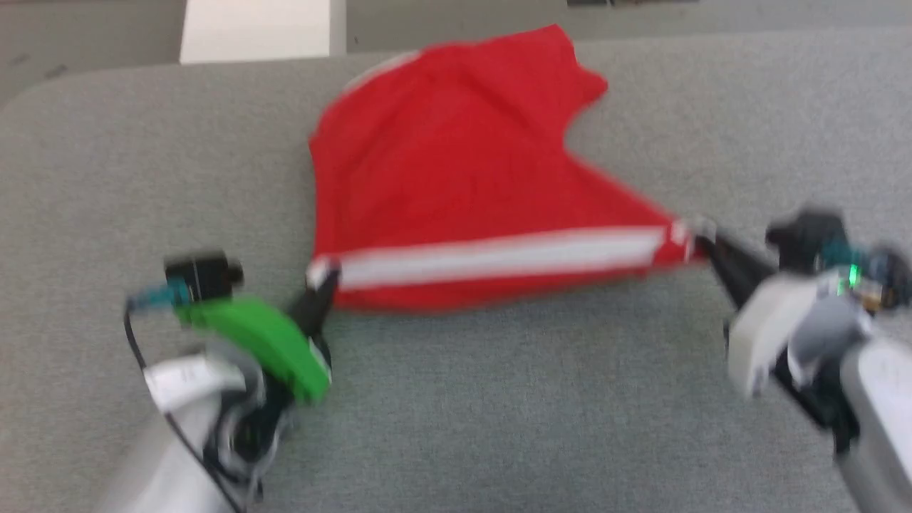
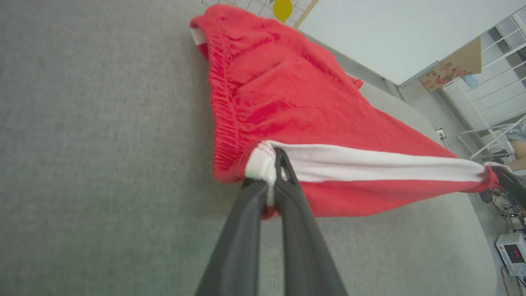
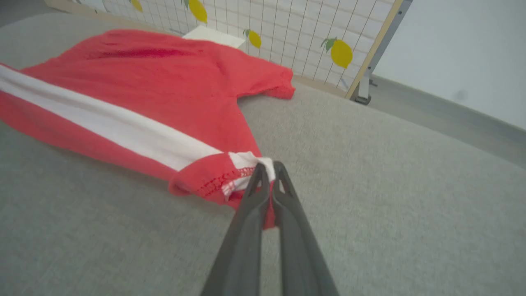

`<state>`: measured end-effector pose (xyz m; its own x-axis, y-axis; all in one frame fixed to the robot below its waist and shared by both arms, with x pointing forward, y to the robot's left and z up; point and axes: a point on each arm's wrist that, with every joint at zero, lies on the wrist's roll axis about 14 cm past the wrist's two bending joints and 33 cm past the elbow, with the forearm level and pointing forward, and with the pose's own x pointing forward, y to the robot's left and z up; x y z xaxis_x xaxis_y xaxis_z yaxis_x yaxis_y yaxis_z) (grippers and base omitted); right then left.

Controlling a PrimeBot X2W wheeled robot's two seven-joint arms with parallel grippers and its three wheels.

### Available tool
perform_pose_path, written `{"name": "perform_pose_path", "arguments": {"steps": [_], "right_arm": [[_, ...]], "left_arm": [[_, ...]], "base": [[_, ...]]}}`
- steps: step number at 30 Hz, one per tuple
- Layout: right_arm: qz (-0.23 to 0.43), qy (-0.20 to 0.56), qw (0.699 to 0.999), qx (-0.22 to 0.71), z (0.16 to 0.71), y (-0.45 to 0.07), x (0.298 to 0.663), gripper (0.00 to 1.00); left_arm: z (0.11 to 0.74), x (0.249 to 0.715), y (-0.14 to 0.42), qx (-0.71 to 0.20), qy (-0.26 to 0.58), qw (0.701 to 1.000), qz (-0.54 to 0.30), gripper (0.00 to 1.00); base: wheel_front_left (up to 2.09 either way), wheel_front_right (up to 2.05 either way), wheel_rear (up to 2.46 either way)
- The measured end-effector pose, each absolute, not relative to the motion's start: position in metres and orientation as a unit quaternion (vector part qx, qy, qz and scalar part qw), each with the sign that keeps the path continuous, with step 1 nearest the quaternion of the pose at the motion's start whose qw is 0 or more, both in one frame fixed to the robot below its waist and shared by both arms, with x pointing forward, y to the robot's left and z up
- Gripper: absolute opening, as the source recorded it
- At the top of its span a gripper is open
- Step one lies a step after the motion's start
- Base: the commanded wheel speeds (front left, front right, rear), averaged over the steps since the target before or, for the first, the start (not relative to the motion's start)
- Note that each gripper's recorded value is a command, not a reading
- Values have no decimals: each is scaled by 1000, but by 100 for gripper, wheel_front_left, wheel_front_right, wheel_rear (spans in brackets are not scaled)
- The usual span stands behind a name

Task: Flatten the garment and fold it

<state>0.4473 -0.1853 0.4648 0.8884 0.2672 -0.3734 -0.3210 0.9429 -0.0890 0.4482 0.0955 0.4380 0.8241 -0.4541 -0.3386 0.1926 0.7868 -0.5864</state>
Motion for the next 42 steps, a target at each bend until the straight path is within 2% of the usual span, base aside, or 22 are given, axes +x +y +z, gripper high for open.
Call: {"name": "perform_pose_path", "arguments": {"steps": [11,14,17,23,30,35,42], "right_arm": [[125,350,928,1,403,-186,313,0],[115,397,910,11,391,-186,283,0],[106,413,904,19,391,-188,269,0],[111,351,930,-7,418,-188,296,0],[144,238,958,-66,463,-174,380,0],[167,199,960,-100,478,-164,441,0],[190,187,955,-133,478,-149,514,0]], "left_arm": [[404,318,106,-286,360,878,-135,0],[400,291,105,-292,388,864,-132,0],[401,272,103,-298,401,856,-134,0],[419,285,99,-317,346,873,-132,0],[458,351,95,-322,227,909,-134,0],[465,392,106,-299,176,931,-111,0],[453,430,117,-297,160,939,-74,0]], "base": [[0,0,0],[0,0,0],[0,0,0],[0,0,0],[0,0,0],[0,0,0],[0,0,0]]}}
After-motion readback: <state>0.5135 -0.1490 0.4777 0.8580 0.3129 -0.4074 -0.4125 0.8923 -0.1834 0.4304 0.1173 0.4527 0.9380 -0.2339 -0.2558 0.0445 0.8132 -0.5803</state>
